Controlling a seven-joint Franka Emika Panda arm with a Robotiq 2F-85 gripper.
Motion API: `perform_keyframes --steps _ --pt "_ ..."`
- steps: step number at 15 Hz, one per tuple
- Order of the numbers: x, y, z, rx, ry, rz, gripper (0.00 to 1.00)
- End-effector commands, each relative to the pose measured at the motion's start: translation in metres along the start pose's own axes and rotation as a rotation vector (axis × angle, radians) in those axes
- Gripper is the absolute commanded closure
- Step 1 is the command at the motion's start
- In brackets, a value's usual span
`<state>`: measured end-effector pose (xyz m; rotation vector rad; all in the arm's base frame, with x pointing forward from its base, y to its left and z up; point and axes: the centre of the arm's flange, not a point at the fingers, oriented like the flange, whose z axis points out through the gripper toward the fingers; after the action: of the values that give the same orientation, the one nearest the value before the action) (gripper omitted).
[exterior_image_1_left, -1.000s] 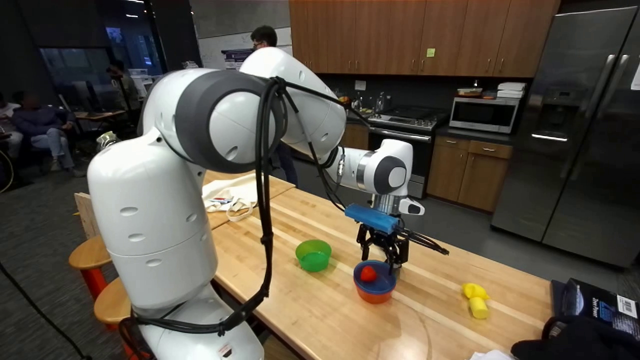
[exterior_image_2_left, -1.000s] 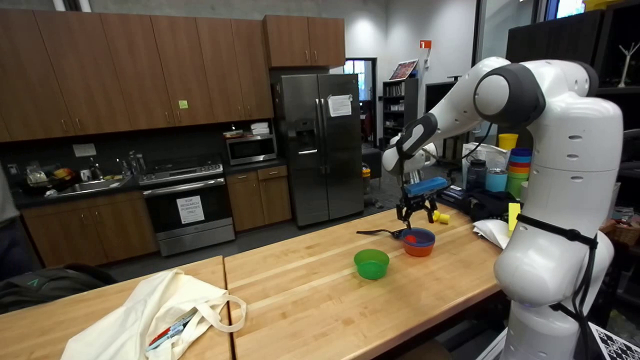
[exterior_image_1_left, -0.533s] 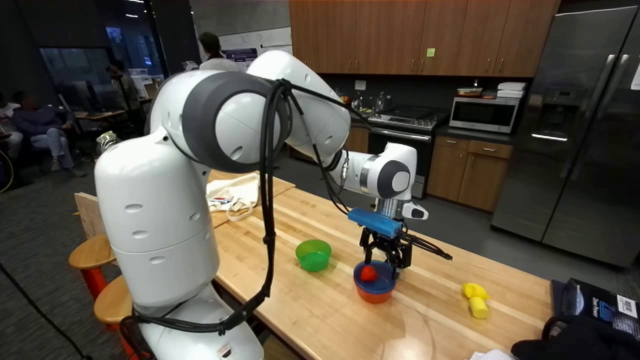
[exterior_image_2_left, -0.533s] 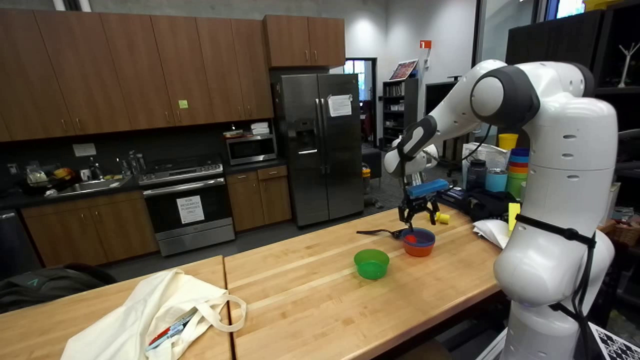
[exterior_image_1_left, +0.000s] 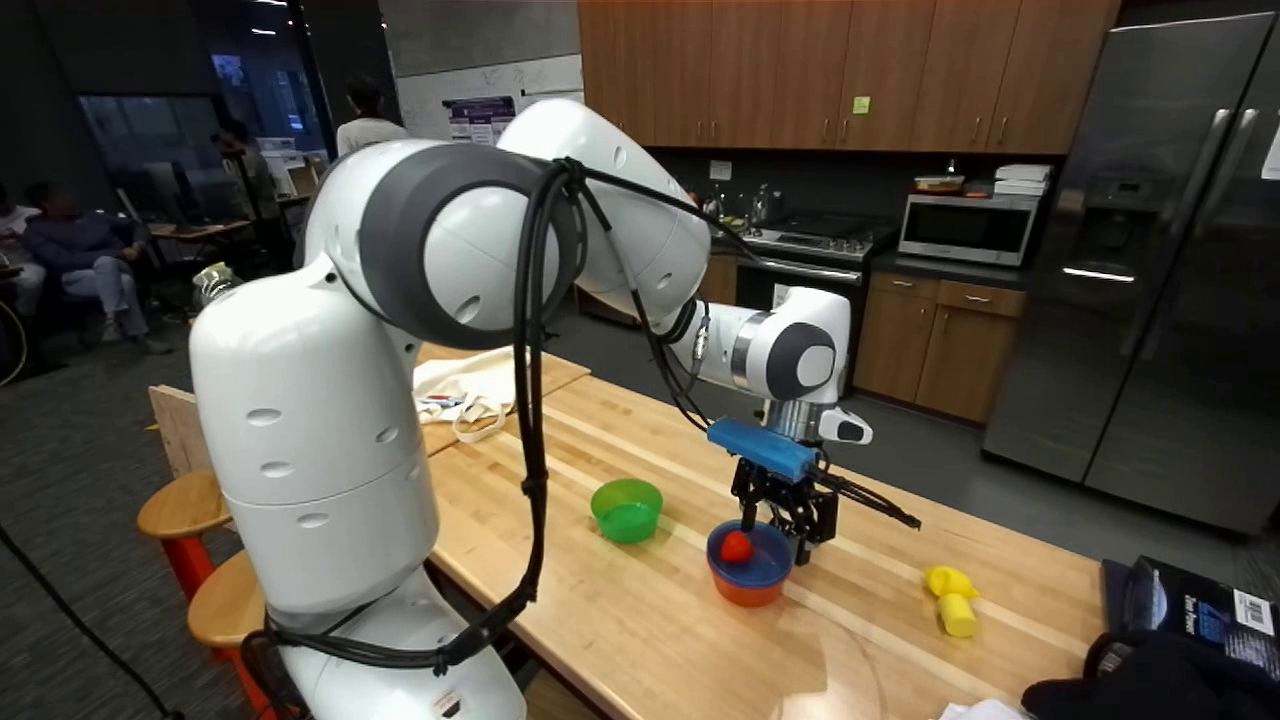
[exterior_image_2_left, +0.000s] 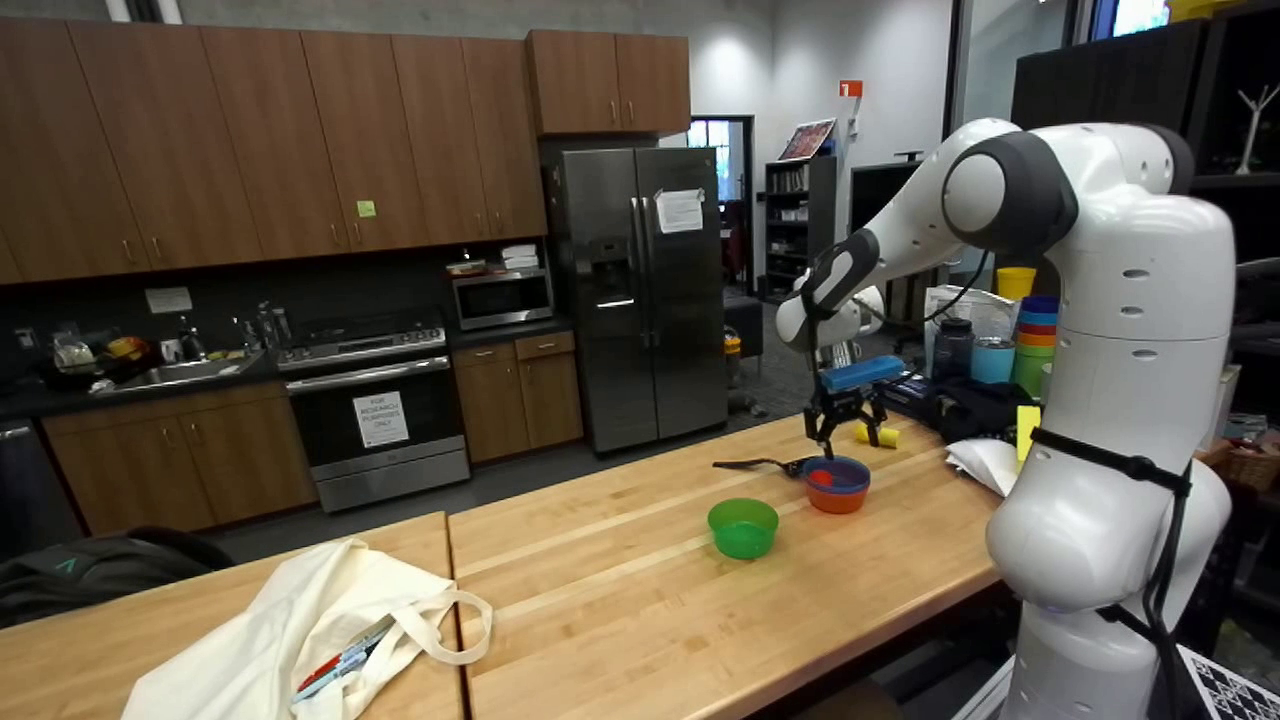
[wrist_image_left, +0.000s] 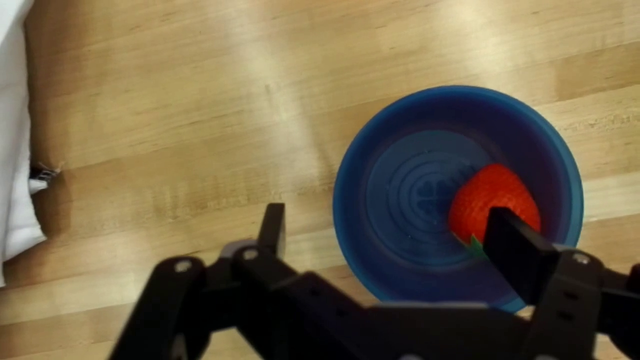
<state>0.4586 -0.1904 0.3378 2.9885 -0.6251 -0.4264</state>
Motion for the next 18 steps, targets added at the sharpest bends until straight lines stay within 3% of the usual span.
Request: perform_keyframes --steps 1,9,18 --pt "-0.003 -0.012 -0.002 -0.029 0.014 -0.012 0.00" --pt "0.001 -0.041 0.003 -0.053 0.007 -0.055 0.00" --pt "0.014 -0.034 0.031 -0.081 -0.103 0.064 0.00"
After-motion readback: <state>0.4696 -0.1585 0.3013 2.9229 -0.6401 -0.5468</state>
